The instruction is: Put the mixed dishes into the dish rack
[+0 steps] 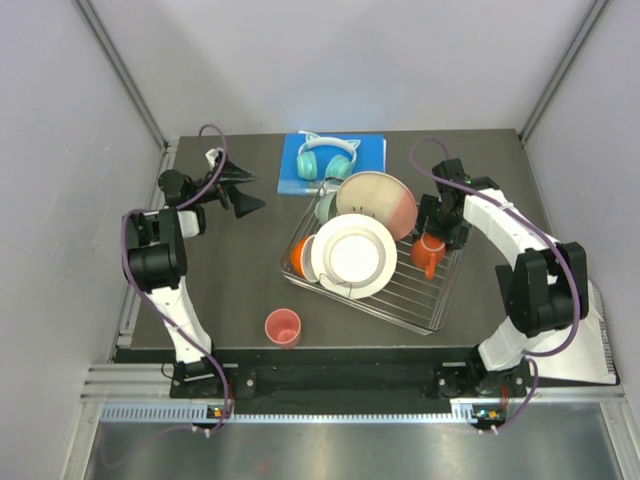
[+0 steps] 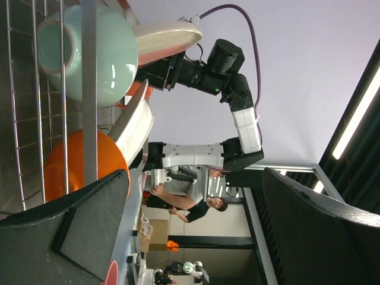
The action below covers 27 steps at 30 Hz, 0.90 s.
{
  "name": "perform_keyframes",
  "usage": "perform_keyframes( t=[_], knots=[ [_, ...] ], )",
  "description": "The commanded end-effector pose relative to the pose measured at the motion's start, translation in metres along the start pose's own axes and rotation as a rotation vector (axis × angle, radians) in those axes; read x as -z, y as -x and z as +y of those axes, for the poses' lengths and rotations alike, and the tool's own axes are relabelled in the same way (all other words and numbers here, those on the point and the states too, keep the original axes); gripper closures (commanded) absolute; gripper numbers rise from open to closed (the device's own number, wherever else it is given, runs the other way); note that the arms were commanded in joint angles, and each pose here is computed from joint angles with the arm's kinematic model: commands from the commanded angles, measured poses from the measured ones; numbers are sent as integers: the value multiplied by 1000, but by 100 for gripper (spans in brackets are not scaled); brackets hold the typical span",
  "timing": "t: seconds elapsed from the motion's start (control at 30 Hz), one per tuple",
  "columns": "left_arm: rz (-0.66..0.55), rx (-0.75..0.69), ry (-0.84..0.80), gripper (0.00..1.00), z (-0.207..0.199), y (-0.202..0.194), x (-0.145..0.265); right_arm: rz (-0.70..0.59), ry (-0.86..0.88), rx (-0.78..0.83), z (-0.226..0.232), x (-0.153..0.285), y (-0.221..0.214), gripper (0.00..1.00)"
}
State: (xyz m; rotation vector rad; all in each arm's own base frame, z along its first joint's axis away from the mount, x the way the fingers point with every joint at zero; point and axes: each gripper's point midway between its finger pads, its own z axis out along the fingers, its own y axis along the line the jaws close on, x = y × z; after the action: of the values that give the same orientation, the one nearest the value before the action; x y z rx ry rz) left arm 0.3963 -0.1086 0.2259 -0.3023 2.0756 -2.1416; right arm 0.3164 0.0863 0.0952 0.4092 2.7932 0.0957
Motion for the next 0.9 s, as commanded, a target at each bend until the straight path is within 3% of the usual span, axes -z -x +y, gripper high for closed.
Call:
perform_keyframes(
  t=[0.0, 0.17, 0.2, 0.37, 0.47, 0.5, 0.57, 0.6, 0.63, 0.67, 0.7, 0.8, 0.87],
  knots=[
    [169, -455, 80, 1, -1, -51, 9, -11, 28, 13, 5, -2, 11, 84],
    [177, -661, 70, 1, -19, -60, 8, -25, 32, 39, 3, 6, 10, 55],
    [178, -727, 70, 1, -31, -65, 8, -30, 33, 45, 2, 9, 10, 43],
    [173, -952, 72, 1, -85, -55, 6, -101, 11, 58, -5, 37, 20, 10],
    [169, -1035, 76, 1, -118, -37, 2, -144, 17, 59, -5, 54, 27, 0],
    [171, -1008, 79, 1, -114, -23, 0, -142, 15, 59, -7, 58, 26, 0],
    [176, -1069, 76, 1, -143, -11, -9, -168, 28, 59, -5, 68, 30, 0],
    [186, -1022, 74, 1, -132, 8, -15, -171, 28, 60, -5, 71, 30, 0],
    [201, -1076, 63, 1, -159, 3, -28, -171, 21, 58, -7, 71, 30, 0],
    [220, -1047, 59, 1, -150, 13, -37, -174, 17, 56, -7, 73, 30, 0],
    [251, -1101, 37, 1, -147, 11, -47, -184, 17, 55, -8, 76, 31, 0],
    [355, -1042, -8, 1, -123, 2, -88, -239, 60, 45, -3, 93, 37, 0],
    [408, -1105, -46, 1, -132, -13, -109, -275, 139, 71, 9, 107, 42, 0]
  ],
)
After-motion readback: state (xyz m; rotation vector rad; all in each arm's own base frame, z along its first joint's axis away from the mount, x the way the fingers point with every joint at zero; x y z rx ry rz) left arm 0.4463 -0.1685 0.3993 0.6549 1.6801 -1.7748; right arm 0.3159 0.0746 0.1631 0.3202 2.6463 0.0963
